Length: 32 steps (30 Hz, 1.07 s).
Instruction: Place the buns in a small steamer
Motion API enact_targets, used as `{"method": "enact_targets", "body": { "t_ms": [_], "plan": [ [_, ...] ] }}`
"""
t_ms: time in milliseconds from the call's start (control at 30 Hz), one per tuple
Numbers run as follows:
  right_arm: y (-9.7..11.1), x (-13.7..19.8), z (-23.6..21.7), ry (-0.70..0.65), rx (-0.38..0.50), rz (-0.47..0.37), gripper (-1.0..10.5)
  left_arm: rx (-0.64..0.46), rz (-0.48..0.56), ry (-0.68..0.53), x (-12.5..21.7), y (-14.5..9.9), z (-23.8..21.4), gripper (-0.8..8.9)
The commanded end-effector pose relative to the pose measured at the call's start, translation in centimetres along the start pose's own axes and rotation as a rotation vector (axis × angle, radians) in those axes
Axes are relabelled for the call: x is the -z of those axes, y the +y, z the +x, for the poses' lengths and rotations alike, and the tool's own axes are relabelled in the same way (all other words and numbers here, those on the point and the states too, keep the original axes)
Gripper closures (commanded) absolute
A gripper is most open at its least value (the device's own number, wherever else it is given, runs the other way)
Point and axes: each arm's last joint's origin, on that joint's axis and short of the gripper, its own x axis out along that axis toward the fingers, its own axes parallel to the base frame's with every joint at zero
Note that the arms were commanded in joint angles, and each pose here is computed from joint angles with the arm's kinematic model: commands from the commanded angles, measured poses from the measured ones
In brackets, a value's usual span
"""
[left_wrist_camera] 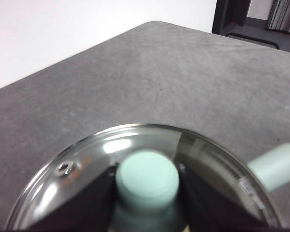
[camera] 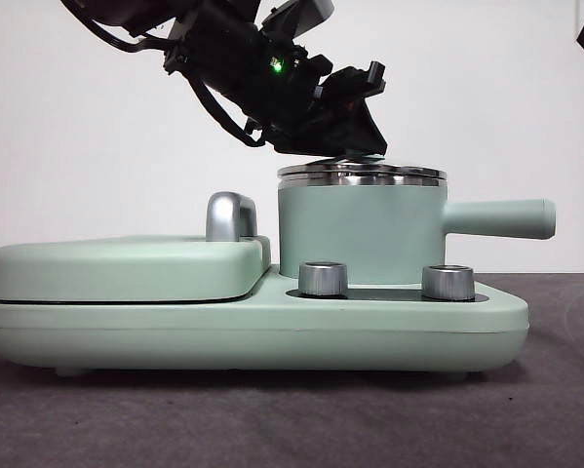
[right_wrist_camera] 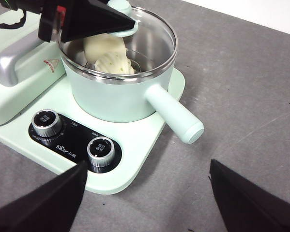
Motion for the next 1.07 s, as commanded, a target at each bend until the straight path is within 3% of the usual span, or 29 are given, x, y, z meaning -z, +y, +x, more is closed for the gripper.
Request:
{"method": "enact_targets", "body": {
  "t_ms": [33,400,533,700,800,1067],
  "plan": [
    [0.1,-0.2,0.0,-0.009,-0.003,0.01,5.5,-0.002,-0.002,0.024,0.5,0.1,0.7,5.21],
    [0.1,-0.2,0.0,-0.011,-0.003,0.011,5.5,-0.007,-0.069,0.048,-1.9,0.0,-2.5,5.22],
    [0.1,-0.2,0.0,-0.01,-0.008,0.011,5.5,-0.013,-0.109,0.116,-3.0,0.0,-5.2,5.23],
    [0.2,-0.2,0.0,-0.008,-0.038,0.011,5.5,-0.046,-0.244,0.223,-3.5,0.5,-8.4,5.23],
    [0.2,-0.3,0.0,-0.011,-0.058,0.012,5.5,-0.062,-0.26,0.258,-3.7,0.7,-10.0,5.23],
    [0.7,-1.3,1.1,-0.053,-0.082,0.013,5.5,-0.115,-0.295,0.213,-2.9,0.8,-15.1,5.24]
  ]
}}
